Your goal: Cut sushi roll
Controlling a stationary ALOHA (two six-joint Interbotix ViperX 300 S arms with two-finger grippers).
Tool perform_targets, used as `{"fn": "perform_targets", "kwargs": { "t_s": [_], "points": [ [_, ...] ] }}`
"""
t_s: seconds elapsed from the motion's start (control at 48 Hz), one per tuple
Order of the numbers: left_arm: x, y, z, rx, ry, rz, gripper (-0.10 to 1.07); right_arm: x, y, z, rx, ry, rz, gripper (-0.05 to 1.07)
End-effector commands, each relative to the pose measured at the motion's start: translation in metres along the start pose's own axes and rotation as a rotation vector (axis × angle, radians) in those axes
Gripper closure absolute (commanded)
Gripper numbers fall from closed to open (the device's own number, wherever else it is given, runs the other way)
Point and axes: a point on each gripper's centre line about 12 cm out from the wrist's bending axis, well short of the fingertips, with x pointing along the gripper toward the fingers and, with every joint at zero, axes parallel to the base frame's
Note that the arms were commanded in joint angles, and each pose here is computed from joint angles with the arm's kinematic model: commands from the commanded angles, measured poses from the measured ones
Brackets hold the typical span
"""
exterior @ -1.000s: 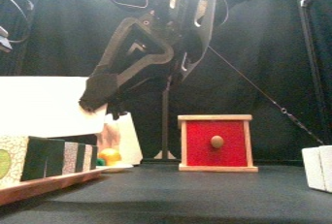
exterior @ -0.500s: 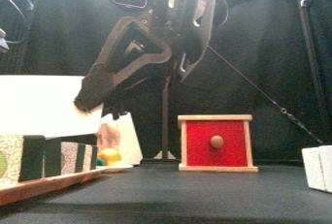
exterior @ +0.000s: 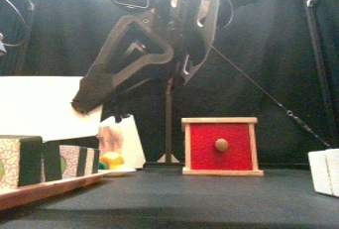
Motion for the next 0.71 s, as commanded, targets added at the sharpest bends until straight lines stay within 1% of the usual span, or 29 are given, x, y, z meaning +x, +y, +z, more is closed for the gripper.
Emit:
{"fn": "perform_targets", "kwargs": {
  "t_s": [0.0,0.688],
  "points": [
    [0.0006,-0.0017,0.0004,0.001,0.001,-0.007,0.57,-0.0007,0.0074,-0.0036,-0.005,0.009,0.009,0.65],
    [0.0025,-0.0047,0.0005,0.001,-0.002,-0.030,0.57,0.0039,0.0068,-0.0082,0.001,0.012,0.015,0.65]
  ]
}}
